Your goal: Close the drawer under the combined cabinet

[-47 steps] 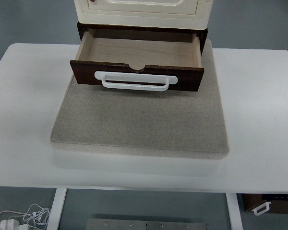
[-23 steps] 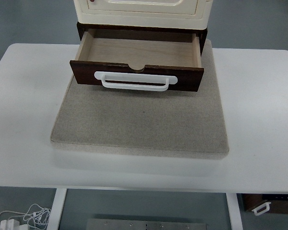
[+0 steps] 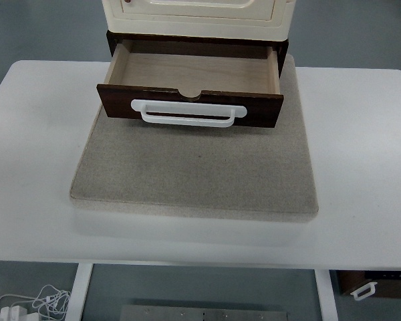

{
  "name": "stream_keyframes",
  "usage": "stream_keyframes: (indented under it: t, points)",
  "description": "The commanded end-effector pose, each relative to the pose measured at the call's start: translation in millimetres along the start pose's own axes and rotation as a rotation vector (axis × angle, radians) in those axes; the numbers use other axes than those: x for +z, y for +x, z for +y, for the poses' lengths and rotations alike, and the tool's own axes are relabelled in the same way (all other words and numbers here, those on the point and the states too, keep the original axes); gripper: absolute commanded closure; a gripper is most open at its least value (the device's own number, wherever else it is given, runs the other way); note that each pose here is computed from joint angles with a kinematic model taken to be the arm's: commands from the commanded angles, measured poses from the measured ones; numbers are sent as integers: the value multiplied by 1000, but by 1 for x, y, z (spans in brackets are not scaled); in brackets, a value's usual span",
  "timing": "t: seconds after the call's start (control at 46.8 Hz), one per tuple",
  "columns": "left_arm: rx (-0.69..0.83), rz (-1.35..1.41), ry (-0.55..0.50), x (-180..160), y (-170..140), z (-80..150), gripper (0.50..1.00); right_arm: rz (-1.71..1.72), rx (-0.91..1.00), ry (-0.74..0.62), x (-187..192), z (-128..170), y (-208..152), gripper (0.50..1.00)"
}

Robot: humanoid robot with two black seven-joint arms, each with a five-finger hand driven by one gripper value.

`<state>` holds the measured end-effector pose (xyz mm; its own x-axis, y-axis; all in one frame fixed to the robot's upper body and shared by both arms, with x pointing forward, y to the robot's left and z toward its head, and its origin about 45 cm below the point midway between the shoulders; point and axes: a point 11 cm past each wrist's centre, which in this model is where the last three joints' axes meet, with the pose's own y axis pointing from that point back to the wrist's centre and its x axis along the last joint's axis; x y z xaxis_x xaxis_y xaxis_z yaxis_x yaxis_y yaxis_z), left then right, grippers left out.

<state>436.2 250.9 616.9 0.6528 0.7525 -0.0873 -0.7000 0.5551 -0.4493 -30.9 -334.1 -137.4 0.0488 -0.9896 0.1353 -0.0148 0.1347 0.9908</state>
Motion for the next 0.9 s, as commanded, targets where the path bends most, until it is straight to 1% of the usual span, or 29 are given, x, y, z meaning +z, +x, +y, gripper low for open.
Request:
stream_keyframes:
  t: [0.0, 0.15, 0.342, 0.62, 0.812, 0.877]
  points:
    - [-62, -25, 30, -9, -22, -2, 506, 0, 0, 0, 0, 0, 0, 548]
    - [-167, -87, 106, -35, -57, -3, 504, 0, 0, 0, 0, 0, 0, 548]
    - [-286, -135, 211, -72, -96, 4, 504, 1, 0, 0, 0, 0, 0, 548]
    - [-418, -275, 399, -138, -124, 21, 506, 0, 0, 0, 0, 0, 0, 548]
    - [-515, -292, 587, -181, -144, 45, 506, 0, 0, 0, 0, 0, 0, 548]
    - [-553, -302, 631, -191, -149, 52, 504, 0, 0, 0, 0, 0, 0, 548]
